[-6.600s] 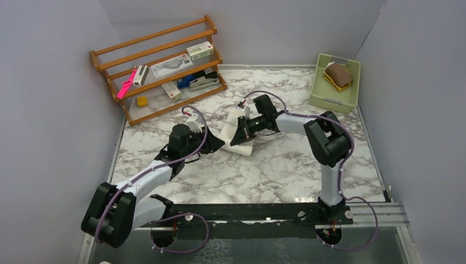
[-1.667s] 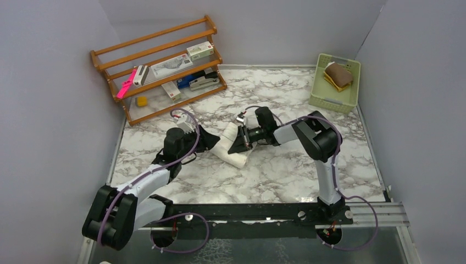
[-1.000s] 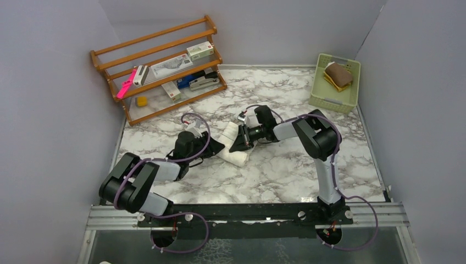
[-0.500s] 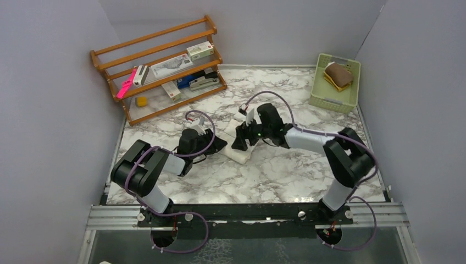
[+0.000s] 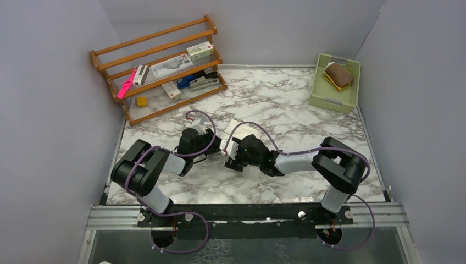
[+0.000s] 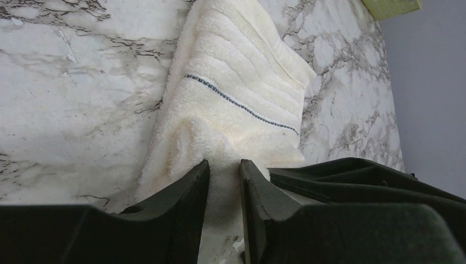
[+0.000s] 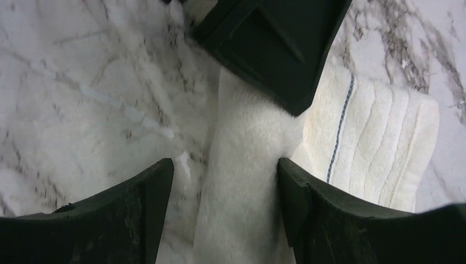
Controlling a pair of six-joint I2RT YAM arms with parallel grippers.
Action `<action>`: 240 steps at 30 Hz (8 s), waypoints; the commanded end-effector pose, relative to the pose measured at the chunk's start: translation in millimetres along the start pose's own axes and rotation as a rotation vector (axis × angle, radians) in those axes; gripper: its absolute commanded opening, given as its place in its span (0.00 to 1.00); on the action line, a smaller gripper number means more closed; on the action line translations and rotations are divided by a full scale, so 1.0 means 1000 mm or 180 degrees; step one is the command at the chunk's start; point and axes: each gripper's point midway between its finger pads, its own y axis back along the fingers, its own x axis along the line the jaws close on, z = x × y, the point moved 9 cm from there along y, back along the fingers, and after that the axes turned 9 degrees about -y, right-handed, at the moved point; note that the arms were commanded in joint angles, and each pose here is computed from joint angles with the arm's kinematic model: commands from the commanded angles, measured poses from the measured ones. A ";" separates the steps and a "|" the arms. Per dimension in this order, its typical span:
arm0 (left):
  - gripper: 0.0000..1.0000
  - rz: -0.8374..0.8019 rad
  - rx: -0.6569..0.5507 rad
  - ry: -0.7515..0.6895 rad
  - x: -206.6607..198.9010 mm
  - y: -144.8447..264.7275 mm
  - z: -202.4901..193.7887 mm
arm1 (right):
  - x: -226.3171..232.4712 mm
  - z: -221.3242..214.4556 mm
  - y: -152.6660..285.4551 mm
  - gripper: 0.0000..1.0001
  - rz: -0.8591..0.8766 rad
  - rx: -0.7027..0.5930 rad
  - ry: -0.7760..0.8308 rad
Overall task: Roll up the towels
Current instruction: Roll the towel at the center of the board.
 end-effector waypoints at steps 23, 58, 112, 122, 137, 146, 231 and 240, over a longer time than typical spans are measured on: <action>0.43 0.0515 -0.0625 -0.0515 -0.023 0.090 0.079 | 0.023 0.026 -0.008 0.01 0.0439 0.0451 -0.1474; 0.43 -0.0267 -0.0168 -0.0093 -0.033 0.011 0.012 | -0.043 -0.040 -0.020 0.03 0.1817 0.0492 -0.4177; 0.37 0.0300 0.0512 -0.0223 0.006 -0.015 -0.022 | 0.035 0.009 0.003 0.69 -0.0906 0.0445 0.0068; 0.37 0.0315 0.0380 -0.0206 0.008 -0.002 0.002 | 0.045 -0.022 -0.008 0.51 -0.0833 0.0952 -0.0689; 0.45 0.0237 -0.0521 -0.0458 -0.023 0.079 0.091 | 0.042 0.029 0.014 0.01 0.0417 0.0273 -0.1733; 0.45 -0.0080 -0.0378 -0.0275 -0.028 0.075 0.065 | -0.002 0.024 0.025 0.01 0.1266 -0.0054 -0.2786; 0.42 0.0466 -0.0075 -0.0225 -0.011 0.052 0.044 | 0.013 0.022 0.049 0.01 -0.0354 -0.0059 -0.1310; 0.44 0.0173 -0.0133 -0.0211 -0.031 0.072 0.047 | -0.035 0.035 0.047 0.01 0.0420 0.0041 -0.2674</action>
